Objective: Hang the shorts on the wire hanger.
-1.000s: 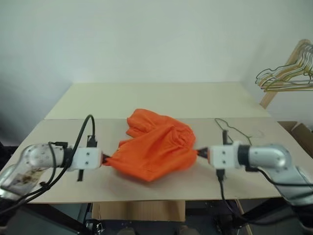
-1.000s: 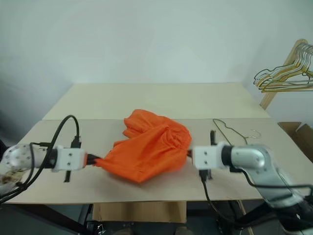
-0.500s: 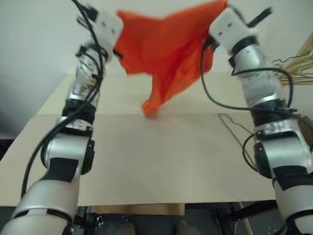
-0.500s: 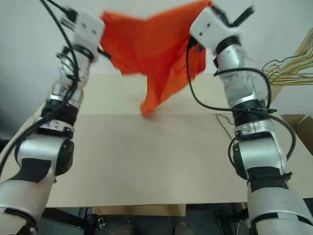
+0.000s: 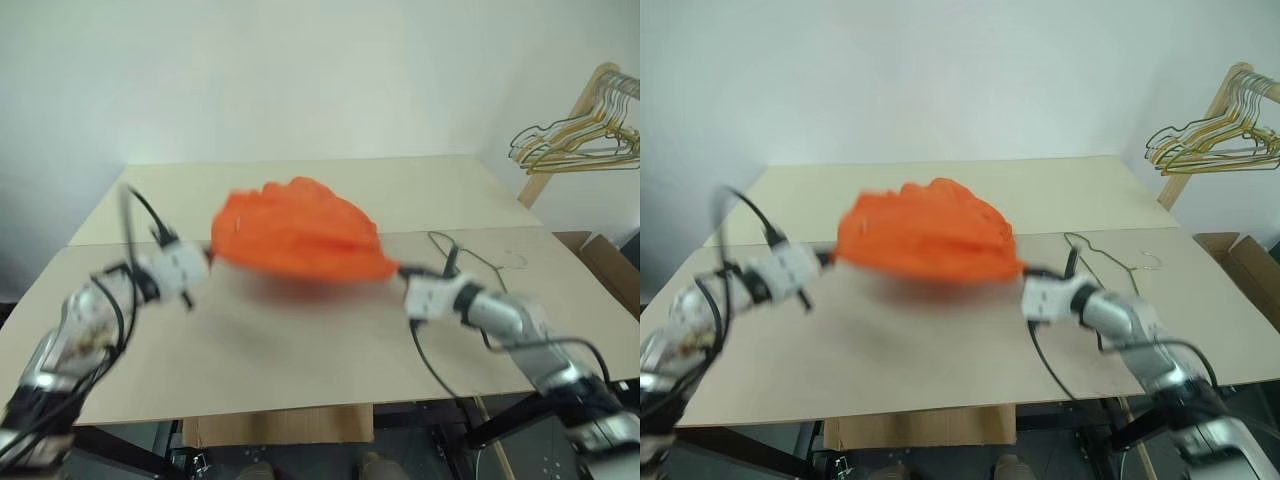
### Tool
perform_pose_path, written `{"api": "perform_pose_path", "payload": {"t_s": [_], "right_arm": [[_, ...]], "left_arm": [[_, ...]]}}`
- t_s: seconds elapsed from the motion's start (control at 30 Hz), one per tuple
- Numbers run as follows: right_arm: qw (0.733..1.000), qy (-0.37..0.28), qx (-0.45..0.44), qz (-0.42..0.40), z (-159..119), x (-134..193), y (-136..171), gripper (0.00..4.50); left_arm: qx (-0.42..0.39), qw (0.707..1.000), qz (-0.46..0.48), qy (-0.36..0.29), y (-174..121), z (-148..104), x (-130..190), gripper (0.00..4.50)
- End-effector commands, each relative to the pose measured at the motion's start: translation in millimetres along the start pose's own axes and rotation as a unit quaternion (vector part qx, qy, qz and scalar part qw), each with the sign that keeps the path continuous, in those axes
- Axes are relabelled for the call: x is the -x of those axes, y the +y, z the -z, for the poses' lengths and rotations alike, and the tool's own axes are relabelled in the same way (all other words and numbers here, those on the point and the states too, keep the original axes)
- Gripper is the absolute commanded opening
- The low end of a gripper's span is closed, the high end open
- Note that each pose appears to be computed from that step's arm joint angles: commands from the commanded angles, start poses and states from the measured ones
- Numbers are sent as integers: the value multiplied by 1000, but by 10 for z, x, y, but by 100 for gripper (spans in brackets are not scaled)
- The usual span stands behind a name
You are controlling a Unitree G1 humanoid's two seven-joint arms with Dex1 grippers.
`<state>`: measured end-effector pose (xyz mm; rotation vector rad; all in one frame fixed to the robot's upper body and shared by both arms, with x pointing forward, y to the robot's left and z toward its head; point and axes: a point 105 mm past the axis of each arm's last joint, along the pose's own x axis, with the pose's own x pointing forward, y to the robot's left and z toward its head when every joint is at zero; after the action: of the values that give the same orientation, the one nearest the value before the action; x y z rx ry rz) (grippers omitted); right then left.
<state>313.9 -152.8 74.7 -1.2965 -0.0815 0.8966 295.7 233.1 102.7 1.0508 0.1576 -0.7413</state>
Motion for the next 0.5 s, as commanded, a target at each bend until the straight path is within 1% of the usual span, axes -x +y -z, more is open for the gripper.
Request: {"api": "perform_pose_path", "payload": {"t_s": [0.03,0.07,0.17,0.33,0.4,0.5], "right_arm": [[997,-25,62,-27,-80,41,-31,0],[997,-27,66,-30,-83,43,-29,0],[997,-27,70,-30,-92,73,-142,0],[993,-16,91,-73,-42,206,-177,0],[991,-14,97,-96,-31,282,-187,0],[987,-16,98,-123,-48,368,-168,0]], "left_arm": [[-6,999,41,15,-155,32,111,4],[-4,998,63,24,-249,73,146,4],[-10,993,105,47,-405,135,227,4],[1,987,150,56,-557,89,333,4],[6,982,178,69,-656,78,412,4],[10,977,197,85,-714,59,492,4]]}}
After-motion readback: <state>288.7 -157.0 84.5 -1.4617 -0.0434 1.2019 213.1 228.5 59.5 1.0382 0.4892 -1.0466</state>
